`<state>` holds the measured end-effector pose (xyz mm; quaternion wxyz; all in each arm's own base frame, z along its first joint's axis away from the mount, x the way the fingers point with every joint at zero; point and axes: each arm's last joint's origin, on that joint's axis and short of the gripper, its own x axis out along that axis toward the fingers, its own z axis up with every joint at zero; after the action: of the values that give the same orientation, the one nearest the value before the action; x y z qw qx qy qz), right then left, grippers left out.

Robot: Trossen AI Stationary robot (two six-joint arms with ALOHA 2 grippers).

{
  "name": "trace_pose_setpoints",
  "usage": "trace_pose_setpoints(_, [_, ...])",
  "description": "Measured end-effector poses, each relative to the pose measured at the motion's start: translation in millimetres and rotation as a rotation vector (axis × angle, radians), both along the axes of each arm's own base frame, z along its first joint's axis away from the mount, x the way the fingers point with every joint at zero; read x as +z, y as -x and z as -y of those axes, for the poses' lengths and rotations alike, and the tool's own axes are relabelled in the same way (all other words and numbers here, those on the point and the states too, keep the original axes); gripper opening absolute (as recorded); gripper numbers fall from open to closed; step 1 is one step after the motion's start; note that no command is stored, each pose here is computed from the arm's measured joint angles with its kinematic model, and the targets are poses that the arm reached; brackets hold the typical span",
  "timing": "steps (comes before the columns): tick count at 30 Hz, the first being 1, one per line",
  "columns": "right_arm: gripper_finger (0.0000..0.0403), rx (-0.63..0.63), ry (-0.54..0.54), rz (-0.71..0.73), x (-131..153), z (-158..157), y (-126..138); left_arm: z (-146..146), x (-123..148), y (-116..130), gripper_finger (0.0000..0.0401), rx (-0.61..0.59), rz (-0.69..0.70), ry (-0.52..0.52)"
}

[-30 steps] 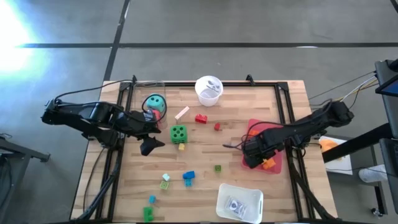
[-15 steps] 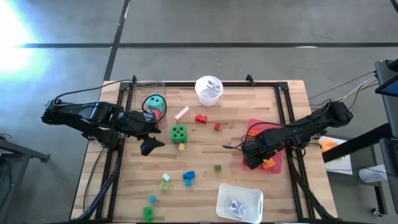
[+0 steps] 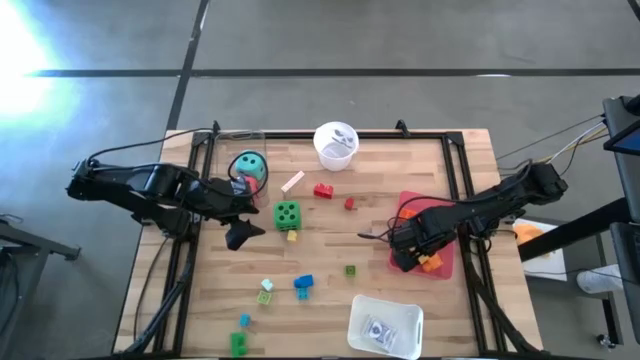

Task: Pick & Place Toys
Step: Put the yellow game piece into the pink bin

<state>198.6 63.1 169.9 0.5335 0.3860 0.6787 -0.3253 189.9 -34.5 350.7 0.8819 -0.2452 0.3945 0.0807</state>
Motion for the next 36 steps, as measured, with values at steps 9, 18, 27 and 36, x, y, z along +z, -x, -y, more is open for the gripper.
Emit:
trace_pose_setpoints(9, [0.034, 0.043, 0.007, -0.042, 17.6, -0.5, -1.5, 0.2, -1.9, -0.9, 0.0342, 0.037, -0.008, 0.033])
trace_pose_setpoints(18, [0.0341, 0.079, 0.021, -0.012, 65.1, -3.4, -14.1, 2.3, -26.7, -27.7, 0.0342, 0.271, -0.13, 0.05])
trace_pose_setpoints(27, [0.0341, -0.053, 0.207, 0.073, 107.9, -0.1, -22.7, 7.2, -66.7, -64.0, 0.0342, 0.384, -0.277, -0.021])
trace_pose_setpoints(36, [0.0341, 0.05, 0.358, 0.133, 143.4, 9.3, -13.7, 24.1, -101.3, -85.5, 0.0342, 0.642, -0.327, 0.032])
